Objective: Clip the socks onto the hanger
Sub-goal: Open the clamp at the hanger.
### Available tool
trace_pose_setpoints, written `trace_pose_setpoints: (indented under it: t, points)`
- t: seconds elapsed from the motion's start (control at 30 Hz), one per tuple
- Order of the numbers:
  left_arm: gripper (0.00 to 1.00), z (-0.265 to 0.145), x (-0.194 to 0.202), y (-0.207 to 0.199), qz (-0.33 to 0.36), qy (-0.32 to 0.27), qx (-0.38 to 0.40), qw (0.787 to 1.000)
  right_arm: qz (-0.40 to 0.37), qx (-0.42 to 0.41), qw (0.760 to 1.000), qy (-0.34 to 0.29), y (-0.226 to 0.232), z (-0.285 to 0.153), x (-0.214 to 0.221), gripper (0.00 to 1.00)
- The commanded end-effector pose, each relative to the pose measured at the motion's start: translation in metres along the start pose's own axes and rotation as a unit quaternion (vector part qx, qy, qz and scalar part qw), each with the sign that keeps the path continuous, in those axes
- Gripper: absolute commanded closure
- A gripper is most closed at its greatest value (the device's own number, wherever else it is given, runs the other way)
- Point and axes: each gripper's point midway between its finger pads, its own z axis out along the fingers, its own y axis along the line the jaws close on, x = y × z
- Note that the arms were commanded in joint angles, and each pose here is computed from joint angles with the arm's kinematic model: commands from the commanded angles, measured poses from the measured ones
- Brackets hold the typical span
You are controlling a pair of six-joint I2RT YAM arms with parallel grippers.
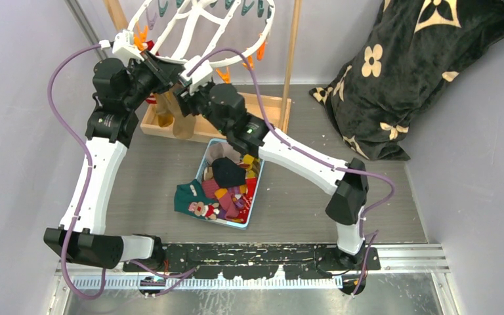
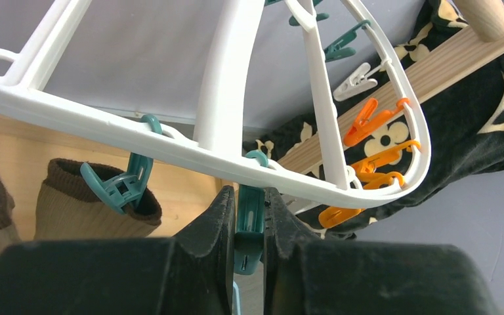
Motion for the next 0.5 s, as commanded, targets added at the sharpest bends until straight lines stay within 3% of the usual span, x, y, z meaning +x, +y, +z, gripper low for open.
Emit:
trace_pose_setpoints:
  t: [0.0,0.27,0.37,0.43,0.47]
  points:
    - [1.0,-0.015,-0.026,-0.017,0.012,-0.046,0.005,0.999,-0.097,0.111,0.988,-0.044,-0.024,0.0,-0.038,0.39]
    - [1.0,-0.014,-0.028,-0.01,0.004,-0.052,-0.014,0.999,-0.214,0.216,0.952,-0.035,-0.032,0.008,-0.044,0.5]
    - [1.0,-0.014,-0.026,-0.01,-0.001,-0.05,-0.014,0.999,-0.251,0.217,0.943,-0.044,-0.024,0.011,-0.043,0.54]
    - [1.0,-0.014,-0.026,-0.01,-0.001,-0.05,-0.014,0.999,-0.26,0.213,0.941,-0.047,-0.019,0.012,-0.041,0.59]
    - [1.0,-0.014,-0.026,-0.01,-0.001,-0.051,-0.014,0.999,-0.263,0.213,0.94,-0.049,-0.017,0.012,-0.041,0.68]
